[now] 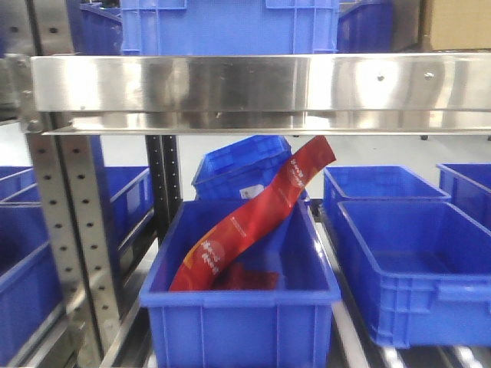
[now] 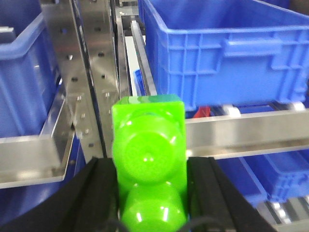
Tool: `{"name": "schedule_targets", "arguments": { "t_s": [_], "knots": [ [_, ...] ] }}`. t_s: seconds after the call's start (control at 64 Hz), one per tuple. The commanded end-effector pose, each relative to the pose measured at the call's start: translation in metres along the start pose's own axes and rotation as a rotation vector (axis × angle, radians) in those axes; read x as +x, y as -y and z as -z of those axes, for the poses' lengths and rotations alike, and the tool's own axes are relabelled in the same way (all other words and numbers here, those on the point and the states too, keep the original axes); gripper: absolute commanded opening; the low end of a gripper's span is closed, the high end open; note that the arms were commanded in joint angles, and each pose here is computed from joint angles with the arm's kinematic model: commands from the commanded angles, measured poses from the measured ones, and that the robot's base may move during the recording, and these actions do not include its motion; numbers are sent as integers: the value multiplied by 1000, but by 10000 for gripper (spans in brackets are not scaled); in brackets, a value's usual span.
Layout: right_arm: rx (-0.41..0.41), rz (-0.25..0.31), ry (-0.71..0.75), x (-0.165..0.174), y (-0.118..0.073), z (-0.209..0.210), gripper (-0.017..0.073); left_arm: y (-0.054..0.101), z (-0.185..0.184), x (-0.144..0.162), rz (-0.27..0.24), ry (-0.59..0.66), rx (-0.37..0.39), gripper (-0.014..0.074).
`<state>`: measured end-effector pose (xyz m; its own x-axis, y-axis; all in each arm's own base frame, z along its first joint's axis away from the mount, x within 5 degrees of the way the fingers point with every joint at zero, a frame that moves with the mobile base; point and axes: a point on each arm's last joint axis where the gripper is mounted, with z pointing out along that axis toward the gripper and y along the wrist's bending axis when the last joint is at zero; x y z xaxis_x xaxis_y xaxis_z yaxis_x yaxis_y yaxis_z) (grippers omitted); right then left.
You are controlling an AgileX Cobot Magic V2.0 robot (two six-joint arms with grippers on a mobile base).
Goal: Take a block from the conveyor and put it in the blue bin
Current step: 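Turn and approach the blue bin holding a red bag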
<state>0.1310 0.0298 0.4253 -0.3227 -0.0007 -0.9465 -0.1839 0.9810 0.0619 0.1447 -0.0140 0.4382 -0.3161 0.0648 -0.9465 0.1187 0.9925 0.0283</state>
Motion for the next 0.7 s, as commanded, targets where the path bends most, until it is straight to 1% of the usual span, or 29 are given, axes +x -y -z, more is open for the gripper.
{"name": "schedule_targets", "arguments": {
  "t_s": [0.0,0.688],
  "knots": [
    [7,15,32,-4,1,2,-153,1,1,-4,8,29,5,-111],
    [7,15,32,-4,1,2,-153,1,2,-4,8,32,5,-111]
  ]
}}
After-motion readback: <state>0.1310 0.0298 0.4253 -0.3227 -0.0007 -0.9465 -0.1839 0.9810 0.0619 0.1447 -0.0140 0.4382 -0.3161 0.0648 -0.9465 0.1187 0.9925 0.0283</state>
